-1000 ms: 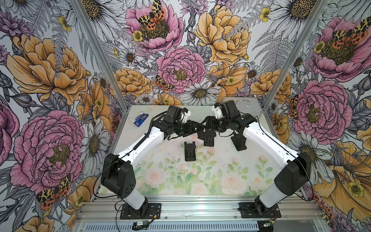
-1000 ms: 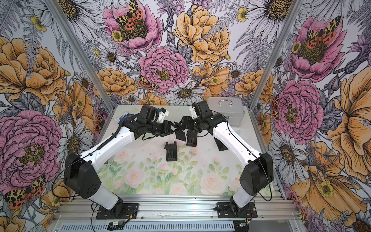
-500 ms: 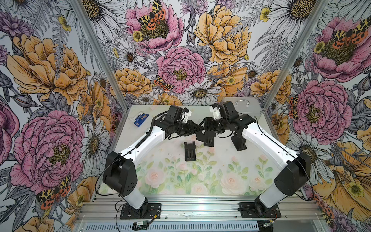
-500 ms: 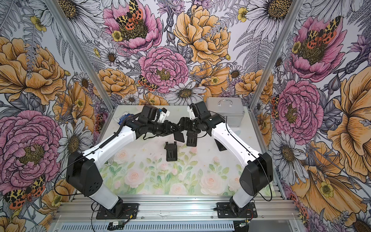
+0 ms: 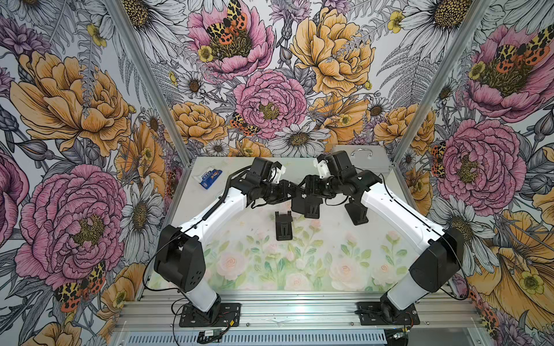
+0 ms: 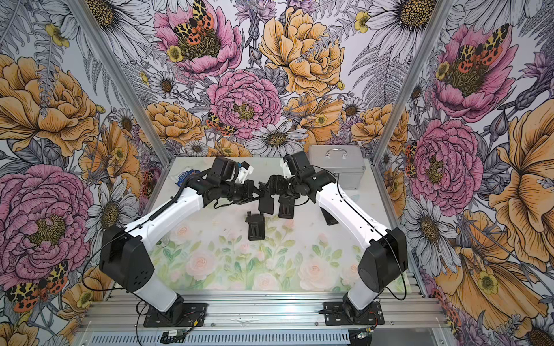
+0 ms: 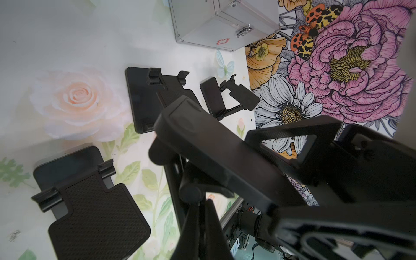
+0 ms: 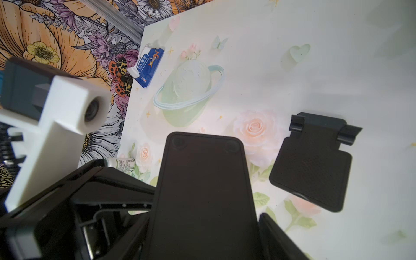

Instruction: Open the phone stand

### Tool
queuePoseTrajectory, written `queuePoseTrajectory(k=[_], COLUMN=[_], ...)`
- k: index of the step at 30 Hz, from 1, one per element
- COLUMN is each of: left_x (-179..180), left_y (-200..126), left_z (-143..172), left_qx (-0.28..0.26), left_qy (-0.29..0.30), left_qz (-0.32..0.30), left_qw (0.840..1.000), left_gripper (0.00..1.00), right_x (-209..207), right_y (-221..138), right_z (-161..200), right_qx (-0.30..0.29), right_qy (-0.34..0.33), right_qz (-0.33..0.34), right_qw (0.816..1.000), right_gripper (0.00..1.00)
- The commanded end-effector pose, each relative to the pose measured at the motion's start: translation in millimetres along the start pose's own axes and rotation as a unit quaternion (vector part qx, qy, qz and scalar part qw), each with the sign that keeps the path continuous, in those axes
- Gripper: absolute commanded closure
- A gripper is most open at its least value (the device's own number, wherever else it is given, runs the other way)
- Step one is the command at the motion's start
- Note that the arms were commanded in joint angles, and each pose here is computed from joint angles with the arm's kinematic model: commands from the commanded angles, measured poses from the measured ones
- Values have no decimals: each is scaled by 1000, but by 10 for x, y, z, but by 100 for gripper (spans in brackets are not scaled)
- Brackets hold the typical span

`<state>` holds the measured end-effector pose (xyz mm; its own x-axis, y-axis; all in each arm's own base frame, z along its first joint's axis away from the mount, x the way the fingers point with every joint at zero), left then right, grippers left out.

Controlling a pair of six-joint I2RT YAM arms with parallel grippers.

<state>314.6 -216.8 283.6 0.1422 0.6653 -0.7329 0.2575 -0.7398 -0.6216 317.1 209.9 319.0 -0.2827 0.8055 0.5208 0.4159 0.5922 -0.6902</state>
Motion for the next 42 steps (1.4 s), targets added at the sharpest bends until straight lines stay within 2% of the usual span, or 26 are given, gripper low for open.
queuePoseTrajectory(k=[1, 30, 42], left_x=[-162, -450, -672], left_y=[-78, -198, -216], left_z=[45, 519, 683], left_qx=[3, 47, 63], left_qy=[49, 145, 186], left_qz=[29, 70, 94], left_qw=[998, 986, 976], left_gripper=[100, 100, 100], right_x=[141, -241, -329], right_y=[-83, -280, -137], right_z=[-154, -631, -757], right_qx=[-35, -92, -85], right_qy=[-7, 46, 61], right_qz=[-16, 2, -2], right_qw=[999, 995, 995], right_gripper=[76, 78, 78])
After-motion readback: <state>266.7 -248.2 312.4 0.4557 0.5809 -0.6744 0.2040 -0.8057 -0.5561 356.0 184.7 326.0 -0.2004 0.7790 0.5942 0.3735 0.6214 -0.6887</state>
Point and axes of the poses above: each gripper's point midway between its finger pads, its own y axis out along the fingers, its own x axis along the line the jaws close on, z = x × y, the point moved 10 cm from there along -y, back along the fingers, and after that the axes turned 4 degrees about -y, right-handed, at the moved point
